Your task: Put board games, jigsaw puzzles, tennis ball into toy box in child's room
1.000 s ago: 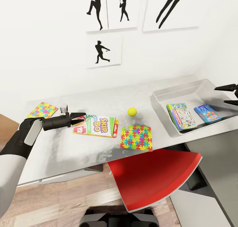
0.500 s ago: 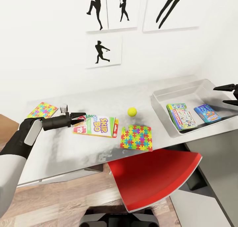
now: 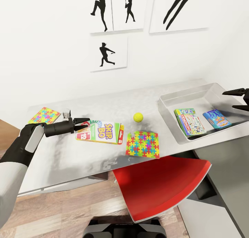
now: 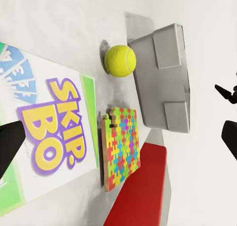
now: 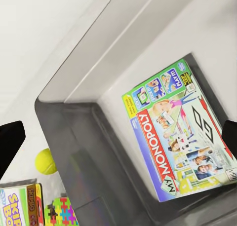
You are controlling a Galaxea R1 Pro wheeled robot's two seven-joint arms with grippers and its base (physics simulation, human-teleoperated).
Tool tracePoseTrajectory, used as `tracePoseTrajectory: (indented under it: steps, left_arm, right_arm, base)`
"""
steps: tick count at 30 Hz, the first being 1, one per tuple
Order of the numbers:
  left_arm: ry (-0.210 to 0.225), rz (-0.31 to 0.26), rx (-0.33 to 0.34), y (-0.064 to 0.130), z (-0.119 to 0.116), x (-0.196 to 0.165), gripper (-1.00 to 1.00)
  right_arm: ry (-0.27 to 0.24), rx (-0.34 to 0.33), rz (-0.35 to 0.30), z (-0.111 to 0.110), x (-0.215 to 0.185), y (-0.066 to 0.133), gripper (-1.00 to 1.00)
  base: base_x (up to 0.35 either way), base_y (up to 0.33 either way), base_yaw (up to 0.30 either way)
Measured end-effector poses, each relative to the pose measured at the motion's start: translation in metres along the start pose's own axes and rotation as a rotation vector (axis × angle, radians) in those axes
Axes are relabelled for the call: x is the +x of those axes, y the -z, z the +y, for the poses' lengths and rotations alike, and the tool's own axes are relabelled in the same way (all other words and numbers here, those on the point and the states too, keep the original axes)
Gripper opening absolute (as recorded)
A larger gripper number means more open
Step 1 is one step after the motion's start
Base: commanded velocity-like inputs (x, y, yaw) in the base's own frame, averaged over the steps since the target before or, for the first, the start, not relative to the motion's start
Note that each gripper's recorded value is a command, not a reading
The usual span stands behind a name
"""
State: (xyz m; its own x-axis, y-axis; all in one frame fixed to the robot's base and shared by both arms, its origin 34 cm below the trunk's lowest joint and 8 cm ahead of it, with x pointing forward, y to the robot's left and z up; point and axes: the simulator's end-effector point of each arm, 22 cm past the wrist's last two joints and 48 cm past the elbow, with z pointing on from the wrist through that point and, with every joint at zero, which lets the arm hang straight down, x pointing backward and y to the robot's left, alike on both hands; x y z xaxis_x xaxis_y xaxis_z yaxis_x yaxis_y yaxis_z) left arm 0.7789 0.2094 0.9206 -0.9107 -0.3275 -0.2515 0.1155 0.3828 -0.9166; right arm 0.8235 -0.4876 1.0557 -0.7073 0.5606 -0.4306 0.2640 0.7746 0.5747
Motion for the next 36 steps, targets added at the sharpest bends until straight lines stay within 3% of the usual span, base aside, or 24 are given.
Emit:
tracePoseTrajectory:
  steps: [36]
  left_arm:
    - [0.001,-0.006,0.011,0.0012,-0.0034,-0.0032,1.00]
  right_arm:
    - [-0.001,0.001,0.002,-0.0007,0.0008,-0.0004,1.00]
  base:
    - [-0.001,0.000,0.000]
